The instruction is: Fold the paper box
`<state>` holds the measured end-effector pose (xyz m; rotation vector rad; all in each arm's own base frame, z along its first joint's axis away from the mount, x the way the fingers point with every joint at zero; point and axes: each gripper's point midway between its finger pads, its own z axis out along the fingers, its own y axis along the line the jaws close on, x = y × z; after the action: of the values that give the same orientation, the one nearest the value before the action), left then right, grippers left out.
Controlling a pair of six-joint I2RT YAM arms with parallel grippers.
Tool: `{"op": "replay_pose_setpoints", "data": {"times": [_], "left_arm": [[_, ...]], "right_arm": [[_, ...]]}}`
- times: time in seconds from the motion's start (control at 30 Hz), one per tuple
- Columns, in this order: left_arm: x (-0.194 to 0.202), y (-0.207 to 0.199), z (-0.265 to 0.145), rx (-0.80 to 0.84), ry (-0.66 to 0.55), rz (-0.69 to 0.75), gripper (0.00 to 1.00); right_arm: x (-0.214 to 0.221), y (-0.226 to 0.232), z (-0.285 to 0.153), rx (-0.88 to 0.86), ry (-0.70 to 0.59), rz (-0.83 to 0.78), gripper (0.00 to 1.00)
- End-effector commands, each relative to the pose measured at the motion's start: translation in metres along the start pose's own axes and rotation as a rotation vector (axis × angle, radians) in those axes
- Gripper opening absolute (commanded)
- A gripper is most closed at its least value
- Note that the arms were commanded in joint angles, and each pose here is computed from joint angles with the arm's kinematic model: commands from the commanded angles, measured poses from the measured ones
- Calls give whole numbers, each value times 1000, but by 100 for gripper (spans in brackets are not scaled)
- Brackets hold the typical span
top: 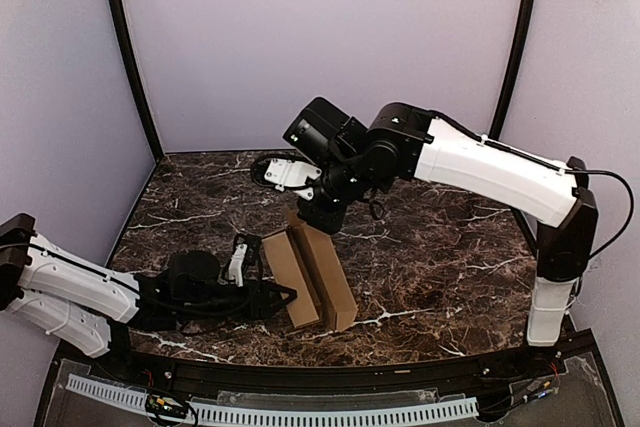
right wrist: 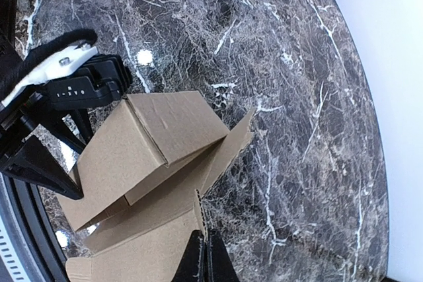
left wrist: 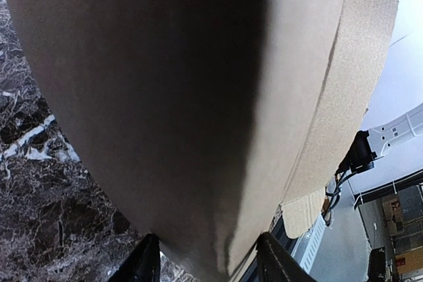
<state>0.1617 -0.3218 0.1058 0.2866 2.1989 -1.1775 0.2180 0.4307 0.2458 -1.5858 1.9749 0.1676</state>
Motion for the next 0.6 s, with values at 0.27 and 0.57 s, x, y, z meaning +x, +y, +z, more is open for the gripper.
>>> {"op": "replay_pose_setpoints", "data": {"times": [0.27,0.57], "left_arm": [[-31,-27,11,133,-162,-15,49],[-21,-28,36,276,-197,-138,50]], "right_arm": [[-26,-25,-27,209,10,-241,0],[-25,-12,-8,207,27,-294,0]]}}
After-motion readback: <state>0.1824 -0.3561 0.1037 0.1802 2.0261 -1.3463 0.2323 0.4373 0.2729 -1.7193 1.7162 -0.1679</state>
